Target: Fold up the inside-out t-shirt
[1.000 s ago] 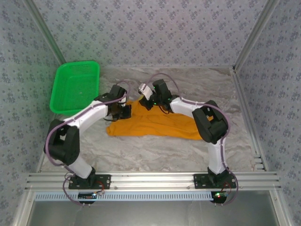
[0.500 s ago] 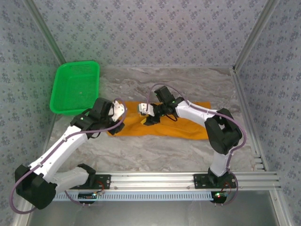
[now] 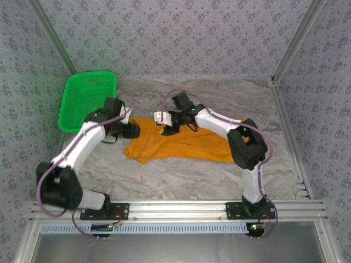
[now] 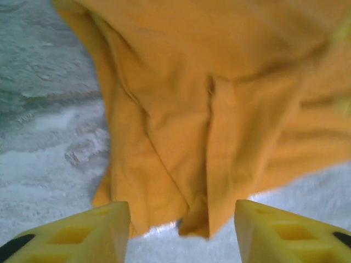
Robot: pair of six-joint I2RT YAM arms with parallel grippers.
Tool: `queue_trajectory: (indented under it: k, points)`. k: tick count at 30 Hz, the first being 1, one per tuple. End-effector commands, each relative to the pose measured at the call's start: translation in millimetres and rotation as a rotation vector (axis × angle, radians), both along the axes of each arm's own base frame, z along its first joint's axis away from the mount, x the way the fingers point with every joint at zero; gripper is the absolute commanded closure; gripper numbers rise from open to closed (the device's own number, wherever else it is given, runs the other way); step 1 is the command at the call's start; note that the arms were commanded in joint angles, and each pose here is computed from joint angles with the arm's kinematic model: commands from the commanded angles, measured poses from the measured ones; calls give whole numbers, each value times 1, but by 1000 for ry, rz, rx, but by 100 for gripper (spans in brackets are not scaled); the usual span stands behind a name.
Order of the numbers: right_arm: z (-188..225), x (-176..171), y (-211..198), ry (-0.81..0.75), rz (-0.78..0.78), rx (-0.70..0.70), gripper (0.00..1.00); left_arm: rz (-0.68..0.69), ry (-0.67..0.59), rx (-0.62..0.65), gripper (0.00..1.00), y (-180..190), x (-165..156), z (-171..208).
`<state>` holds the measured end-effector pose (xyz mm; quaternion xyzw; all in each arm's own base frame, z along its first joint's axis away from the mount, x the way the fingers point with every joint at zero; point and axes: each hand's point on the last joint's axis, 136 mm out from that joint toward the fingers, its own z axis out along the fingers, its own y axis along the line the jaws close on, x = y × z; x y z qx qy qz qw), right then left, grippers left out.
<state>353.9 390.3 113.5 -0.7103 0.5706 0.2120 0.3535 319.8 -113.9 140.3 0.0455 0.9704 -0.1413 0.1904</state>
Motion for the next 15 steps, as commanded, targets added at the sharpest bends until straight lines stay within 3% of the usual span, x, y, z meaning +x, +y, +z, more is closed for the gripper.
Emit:
queue_trajectory:
  k: [1,7,12,15]
  points:
    - [-27,6,12,13,-49,-77,57,213,143,-115,51,-3,20,-11]
    - [-37,2,41,52,-26,-48,57,274,189,-216,61,-22,54,-35]
    - [-54,1,42,81,8,-104,58,276,244,-249,61,-33,68,-51]
    - [-62,-6,35,109,47,-142,68,274,261,-224,61,-32,75,-60]
